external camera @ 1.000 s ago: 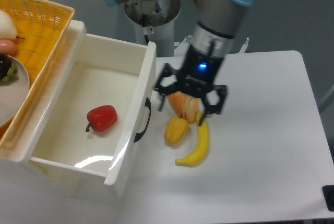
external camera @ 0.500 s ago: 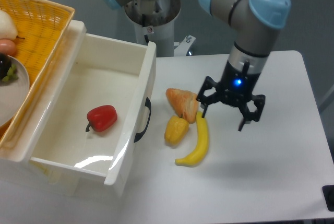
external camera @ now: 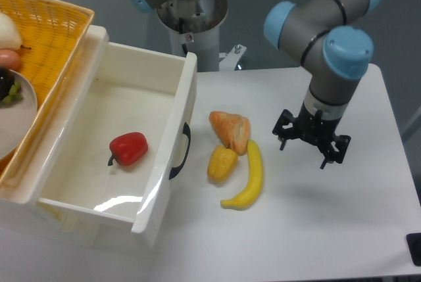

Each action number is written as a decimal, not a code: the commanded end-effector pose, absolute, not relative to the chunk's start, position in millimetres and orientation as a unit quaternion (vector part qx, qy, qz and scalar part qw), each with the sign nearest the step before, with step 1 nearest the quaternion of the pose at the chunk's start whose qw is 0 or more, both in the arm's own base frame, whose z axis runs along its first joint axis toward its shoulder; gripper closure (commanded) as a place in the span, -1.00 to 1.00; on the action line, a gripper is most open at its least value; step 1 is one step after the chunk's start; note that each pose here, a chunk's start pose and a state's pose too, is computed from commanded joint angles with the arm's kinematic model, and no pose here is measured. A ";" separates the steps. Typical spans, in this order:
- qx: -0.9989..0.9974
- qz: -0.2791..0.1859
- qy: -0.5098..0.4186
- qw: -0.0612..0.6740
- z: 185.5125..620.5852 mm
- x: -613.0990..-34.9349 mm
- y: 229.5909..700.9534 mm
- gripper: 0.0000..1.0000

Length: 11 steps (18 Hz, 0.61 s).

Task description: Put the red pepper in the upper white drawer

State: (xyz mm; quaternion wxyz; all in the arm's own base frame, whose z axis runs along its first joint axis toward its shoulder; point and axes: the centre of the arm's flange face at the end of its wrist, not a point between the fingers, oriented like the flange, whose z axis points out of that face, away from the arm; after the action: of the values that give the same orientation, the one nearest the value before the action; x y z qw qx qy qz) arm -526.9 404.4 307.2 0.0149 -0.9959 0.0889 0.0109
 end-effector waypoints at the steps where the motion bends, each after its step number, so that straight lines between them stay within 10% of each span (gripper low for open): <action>1: -0.996 0.008 0.093 0.011 299.9 -530.5 404.3 -1.00; 11: -0.984 -0.009 0.177 0.017 270.9 -567.2 373.3 -1.00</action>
State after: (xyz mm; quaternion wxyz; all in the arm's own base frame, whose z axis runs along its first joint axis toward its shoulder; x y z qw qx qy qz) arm -567.2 373.3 270.9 0.0170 -0.9840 0.1769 -0.0089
